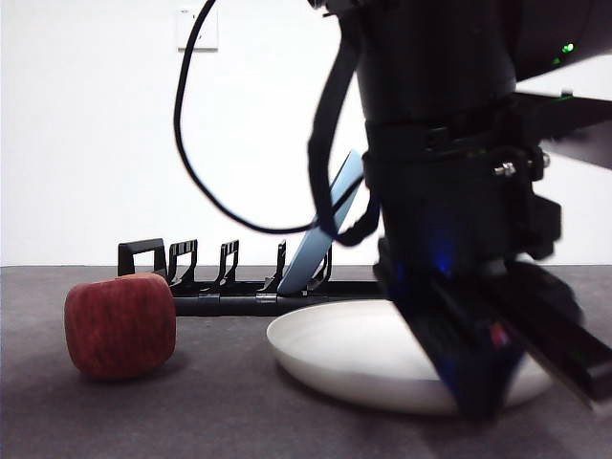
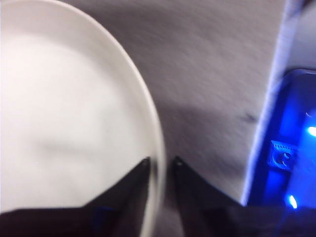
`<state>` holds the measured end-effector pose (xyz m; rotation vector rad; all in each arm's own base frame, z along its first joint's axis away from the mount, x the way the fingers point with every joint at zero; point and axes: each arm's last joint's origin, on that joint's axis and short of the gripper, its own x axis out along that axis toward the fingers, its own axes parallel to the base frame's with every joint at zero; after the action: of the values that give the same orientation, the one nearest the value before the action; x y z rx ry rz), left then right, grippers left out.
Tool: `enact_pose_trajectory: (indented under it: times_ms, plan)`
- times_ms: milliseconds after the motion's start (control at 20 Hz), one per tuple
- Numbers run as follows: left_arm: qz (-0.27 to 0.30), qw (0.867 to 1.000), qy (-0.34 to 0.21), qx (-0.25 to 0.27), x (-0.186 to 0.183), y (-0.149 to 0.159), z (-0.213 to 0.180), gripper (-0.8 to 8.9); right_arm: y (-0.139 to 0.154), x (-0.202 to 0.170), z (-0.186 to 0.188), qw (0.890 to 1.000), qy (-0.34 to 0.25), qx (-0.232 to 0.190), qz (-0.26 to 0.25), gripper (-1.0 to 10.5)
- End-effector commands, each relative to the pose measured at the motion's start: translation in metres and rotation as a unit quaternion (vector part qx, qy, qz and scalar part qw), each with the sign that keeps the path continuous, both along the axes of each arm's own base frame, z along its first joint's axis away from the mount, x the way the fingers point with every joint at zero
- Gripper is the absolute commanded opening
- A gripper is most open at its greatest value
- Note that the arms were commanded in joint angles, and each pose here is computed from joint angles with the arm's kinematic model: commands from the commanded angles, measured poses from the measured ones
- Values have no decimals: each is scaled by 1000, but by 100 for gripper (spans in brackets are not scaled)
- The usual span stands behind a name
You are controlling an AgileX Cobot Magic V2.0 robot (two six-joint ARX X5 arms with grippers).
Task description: Take the yellow plate from the plate rack,put the plate on the table,take the apple from the table,put the apple in the plate
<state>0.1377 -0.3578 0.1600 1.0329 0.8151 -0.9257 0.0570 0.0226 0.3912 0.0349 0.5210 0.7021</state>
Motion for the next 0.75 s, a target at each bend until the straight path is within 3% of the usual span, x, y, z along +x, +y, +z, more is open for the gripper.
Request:
enact_pose_trajectory:
  times_ms: [50, 250, 400, 600, 750]
  plan:
    - [23, 1000, 18, 7, -2, 2, -10, 168, 0, -1, 0, 1000, 2, 3, 1, 625]
    - [26, 1000, 14, 0, -3, 4, -2, 176, 0, -1, 0, 1000, 5, 2, 1, 625]
    - [40, 999, 11, -27, -6, 11, 24, 263, 0, -1, 0, 1000, 5, 2, 1, 625]
    - [56, 993, -3, -107, -14, 32, 83, 262, 0, 0, 0, 1000, 6, 2, 1, 625]
    - [86, 978, -7, -191, -27, 68, 142, 259, 2, 6, -1, 1000, 15, 1, 10, 626]
